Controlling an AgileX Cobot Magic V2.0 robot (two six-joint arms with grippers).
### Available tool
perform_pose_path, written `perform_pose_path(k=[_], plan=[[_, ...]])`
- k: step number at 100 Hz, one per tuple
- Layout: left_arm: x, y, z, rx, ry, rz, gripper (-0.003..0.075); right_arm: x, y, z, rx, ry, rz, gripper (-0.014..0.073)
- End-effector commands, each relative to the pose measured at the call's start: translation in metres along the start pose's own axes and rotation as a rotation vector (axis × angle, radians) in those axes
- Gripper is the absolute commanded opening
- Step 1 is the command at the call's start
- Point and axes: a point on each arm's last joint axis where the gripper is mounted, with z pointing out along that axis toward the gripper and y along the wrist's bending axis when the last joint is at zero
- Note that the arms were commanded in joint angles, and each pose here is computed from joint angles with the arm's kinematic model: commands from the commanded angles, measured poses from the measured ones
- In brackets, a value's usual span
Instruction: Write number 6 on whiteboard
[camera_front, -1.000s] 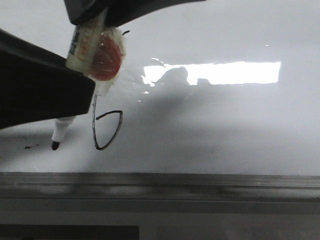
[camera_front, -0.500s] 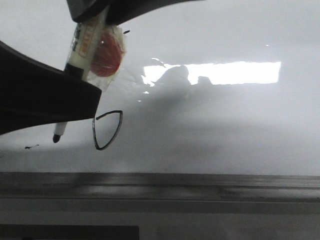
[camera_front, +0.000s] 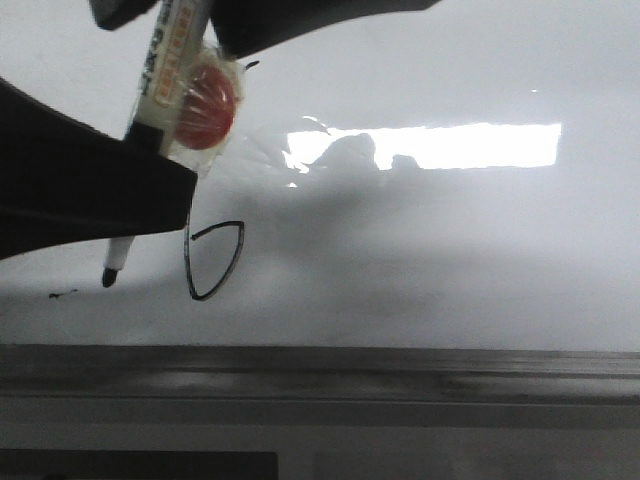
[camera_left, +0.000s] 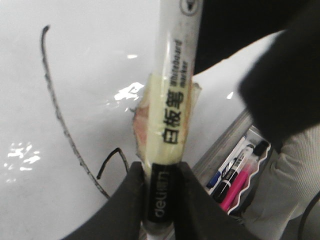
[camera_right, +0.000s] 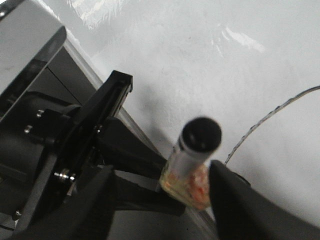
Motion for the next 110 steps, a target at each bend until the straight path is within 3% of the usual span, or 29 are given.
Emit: perform_pose_path(k=[1, 24, 71, 80, 99, 110], plan=[[-0.015, 0.004, -0.001, -0.029, -0.082, -0.162, -0.0019, -0.017, -0.003, -0.012, 0.013, -0.104, -0.003, 0.0478], [-0.007, 0.032, -0.003, -0.199, 0.017, -0.439, -0.0019, -0.014, -0.011, -0.012, 0.038, -0.058, 0.010, 0.0426], [-0.006, 0.039, -0.004, -0.238, 0.015, -0.491, -0.0008, -0.013, -0.011, -0.012, 0.037, -0.053, 0.010, 0.0426], [-0.007, 0.039, -0.004, -0.238, 0.005, -0.490, 0.0085, -0.013, -0.011, -0.012, 0.037, -0.053, 0.010, 0.0426], [-0.008, 0.039, -0.005, -0.238, -0.006, -0.491, 0.0420, -0.013, -0.011, -0.012, 0.037, -0.053, 0.010, 0.0426], [-0.008, 0.039, -0.005, -0.238, -0.006, -0.491, 0.0443, -0.013, -0.011, -0.012, 0.037, -0.053, 0.010, 0.0426]])
